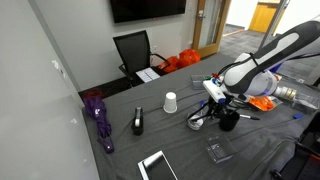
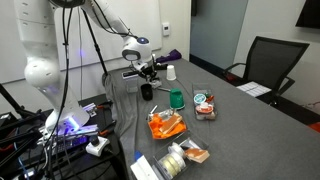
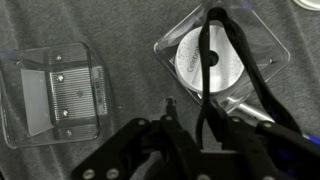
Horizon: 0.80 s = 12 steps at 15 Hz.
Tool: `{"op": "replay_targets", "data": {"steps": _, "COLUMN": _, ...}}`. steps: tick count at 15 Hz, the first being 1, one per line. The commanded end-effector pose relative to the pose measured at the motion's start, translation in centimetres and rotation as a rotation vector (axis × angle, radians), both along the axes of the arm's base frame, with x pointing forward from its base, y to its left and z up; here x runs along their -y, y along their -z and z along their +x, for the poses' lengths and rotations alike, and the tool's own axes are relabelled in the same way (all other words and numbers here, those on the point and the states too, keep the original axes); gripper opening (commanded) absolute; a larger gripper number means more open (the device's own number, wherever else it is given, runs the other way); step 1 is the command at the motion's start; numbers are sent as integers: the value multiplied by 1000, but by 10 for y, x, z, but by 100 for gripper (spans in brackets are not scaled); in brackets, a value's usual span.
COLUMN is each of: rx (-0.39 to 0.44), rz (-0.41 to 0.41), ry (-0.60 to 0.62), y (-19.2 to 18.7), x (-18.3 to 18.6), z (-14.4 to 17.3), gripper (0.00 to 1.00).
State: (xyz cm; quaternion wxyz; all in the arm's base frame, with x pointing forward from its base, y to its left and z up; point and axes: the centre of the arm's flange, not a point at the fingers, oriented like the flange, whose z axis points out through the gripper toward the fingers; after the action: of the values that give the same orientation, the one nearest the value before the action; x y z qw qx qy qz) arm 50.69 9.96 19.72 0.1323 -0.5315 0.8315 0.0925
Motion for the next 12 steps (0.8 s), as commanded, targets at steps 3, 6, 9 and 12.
{"op": "replay_targets", "data": {"steps": 3, "rx": 29, "rz": 18, "ry": -13, "y": -20, "x": 5, "z": -5, "gripper": 0}}
{"op": "replay_targets", "data": {"steps": 6, "rx": 38, "rz": 15, "ry": -16, "y": -26, "x": 6, "z": -4, "gripper": 0}}
{"op": "replay_targets", "data": {"steps": 9, "rx": 38, "rz": 19, "ry": -33, "y": -33, "x": 7, "z": -8, "gripper": 1}}
{"op": "replay_targets", "data": {"steps": 12, "rx": 24, "rz": 24, "ry": -63, "y": -46, "x": 6, "z": -16, "gripper": 1}}
